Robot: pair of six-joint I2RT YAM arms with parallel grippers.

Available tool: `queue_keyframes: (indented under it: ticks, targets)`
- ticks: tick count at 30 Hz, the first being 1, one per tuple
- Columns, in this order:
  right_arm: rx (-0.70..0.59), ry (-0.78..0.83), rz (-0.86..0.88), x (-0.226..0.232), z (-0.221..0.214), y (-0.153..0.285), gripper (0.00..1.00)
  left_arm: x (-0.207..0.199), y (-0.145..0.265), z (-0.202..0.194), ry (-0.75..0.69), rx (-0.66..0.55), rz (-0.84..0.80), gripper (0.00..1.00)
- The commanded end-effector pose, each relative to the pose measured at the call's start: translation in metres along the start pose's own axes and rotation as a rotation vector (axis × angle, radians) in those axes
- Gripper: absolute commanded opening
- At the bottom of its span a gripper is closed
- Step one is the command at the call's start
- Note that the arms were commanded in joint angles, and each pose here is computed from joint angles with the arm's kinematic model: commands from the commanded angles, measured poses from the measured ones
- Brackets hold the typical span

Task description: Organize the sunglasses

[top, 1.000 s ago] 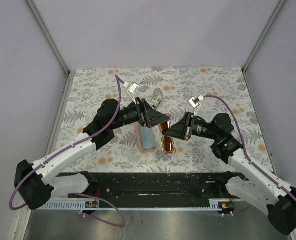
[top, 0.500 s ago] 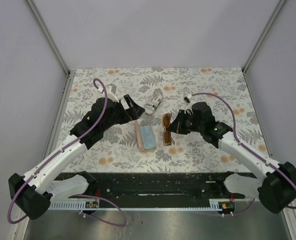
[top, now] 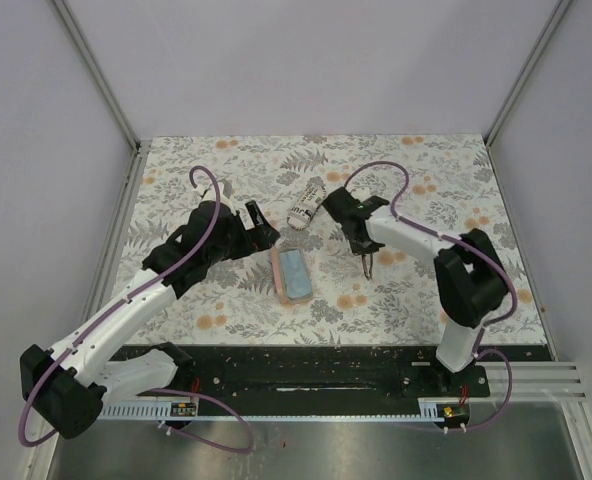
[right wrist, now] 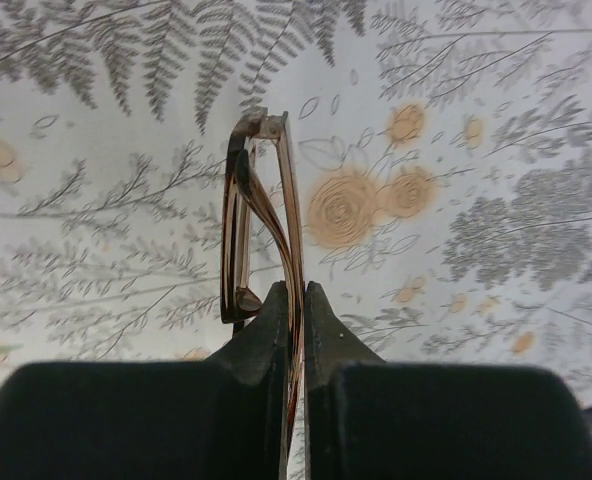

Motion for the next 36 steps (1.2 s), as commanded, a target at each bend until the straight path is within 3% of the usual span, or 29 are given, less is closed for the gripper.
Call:
queue_keyframes:
  ticks: [1,4,11,15,21,36]
  targets:
    - [0.049,0.177,-0.363,-0.008,0.007,0.0,0.01,0.006,-0.004,0.005,-0.033,-0.027,0.024,0.99]
    - [0.085,0.248,-0.432,0.003,0.006,-0.009,0.31,0.01,-0.008,0.005,-0.038,-0.013,0.028,0.99]
    - [0.114,0.232,-0.24,0.022,0.006,-0.012,0.54,0.015,-0.016,0.006,-0.059,0.03,0.027,0.99]
    - [0.048,0.157,-0.029,0.027,0.01,0.009,0.55,0.017,-0.016,0.007,-0.06,0.036,0.023,0.99]
    - [0.002,-0.009,0.249,0.005,0.013,0.017,0.45,0.017,-0.017,0.006,-0.061,0.055,-0.004,0.99]
    - [0.052,-0.106,0.331,-0.02,0.008,-0.018,0.47,0.009,-0.025,0.004,-0.075,0.111,-0.048,0.99]
Point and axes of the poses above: each gripper's point midway between its finger pads, its own y axis back along the fingers, its own x axis along the line the jaws close on, z = x × y, the point moved 8 cm from there along y, back along the fingers, and after that the axes turned 13 degrees about y, right-handed, at the moved point
